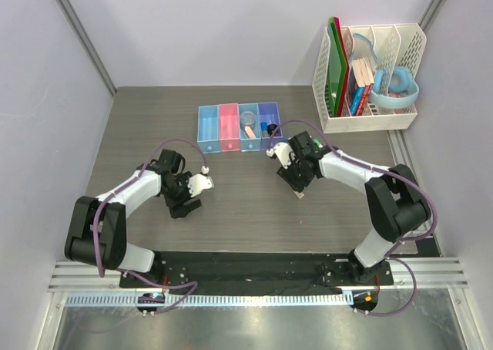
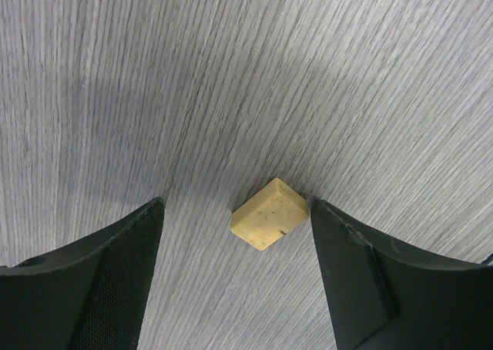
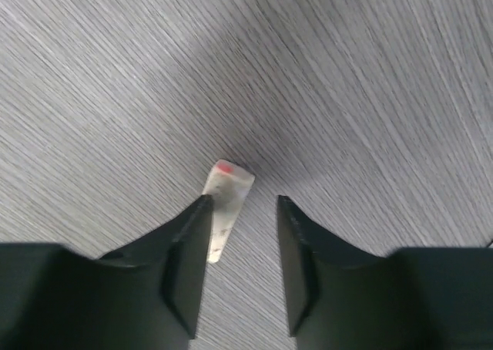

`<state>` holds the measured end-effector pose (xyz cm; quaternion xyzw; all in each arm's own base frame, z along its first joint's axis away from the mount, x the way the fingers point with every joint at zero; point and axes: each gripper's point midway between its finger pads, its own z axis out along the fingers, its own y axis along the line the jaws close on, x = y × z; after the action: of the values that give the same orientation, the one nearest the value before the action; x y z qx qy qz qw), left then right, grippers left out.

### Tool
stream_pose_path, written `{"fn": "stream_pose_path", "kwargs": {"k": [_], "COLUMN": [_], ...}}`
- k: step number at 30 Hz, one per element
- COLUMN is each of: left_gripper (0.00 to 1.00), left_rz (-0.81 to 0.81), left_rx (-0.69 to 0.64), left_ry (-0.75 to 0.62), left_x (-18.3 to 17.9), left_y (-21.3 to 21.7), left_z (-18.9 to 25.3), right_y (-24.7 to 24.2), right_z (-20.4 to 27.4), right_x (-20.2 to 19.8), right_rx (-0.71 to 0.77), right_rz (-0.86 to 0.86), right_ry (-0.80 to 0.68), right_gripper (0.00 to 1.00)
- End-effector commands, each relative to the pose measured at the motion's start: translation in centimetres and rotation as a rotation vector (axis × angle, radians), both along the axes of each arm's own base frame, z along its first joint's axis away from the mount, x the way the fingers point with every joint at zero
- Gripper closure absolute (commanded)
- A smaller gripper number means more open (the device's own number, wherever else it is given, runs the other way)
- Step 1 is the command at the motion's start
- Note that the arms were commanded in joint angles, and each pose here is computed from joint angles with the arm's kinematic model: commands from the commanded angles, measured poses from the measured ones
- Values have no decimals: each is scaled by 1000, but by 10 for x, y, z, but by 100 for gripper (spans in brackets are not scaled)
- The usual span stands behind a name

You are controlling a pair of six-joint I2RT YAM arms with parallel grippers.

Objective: Sort the stationery into containers
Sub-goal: Pick up the stationery from the center of the board.

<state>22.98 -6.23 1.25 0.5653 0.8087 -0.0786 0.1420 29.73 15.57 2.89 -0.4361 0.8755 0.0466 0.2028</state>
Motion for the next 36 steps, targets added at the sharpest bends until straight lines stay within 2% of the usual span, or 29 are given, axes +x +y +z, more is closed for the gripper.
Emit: {"fn": "stream_pose_path", "kwargs": {"k": [1,4,9,17,21,24,29,33,34,36], "left_gripper": [22,22,23,24,30,36,35,48,57,68], "left_rz": [-15,-17,-12,-13,-15,-17,-20,-22,-22,-20], "left_rx": [37,39,31,33,35,44,56,55,58,62], "left_ry": [47,51,56,56,63,72,84,85,89,106], "left_x": [-10,-10,-10,-10,-11,-13,-15,-17,-17,-19], "left_y": [8,8,6,7,7,9,11,11,12,12], "left_z": [-21,-21,-21,-21,-23,-25,-28,-29,-30,-32], "right_y": [4,5,4,5,4,3,4,3,4,4], "right_z": [4,3,9,-3,-7,-9,-11,-13,-13,-12], "right_x": [-2,-4,1,-8,-11,-12,-15,-15,-14,-13], "right_rx": [21,30,27,28,27,23,24,21,22,26], "right_rz": [-1,2,-6,-4,-4,-4,-2,-5,-7,-9], "right_ry": [-6,3,-21,31,44,51,65,69,70,69], "right_gripper": [50,46,44,52,60,61,61,67,68,70]}}
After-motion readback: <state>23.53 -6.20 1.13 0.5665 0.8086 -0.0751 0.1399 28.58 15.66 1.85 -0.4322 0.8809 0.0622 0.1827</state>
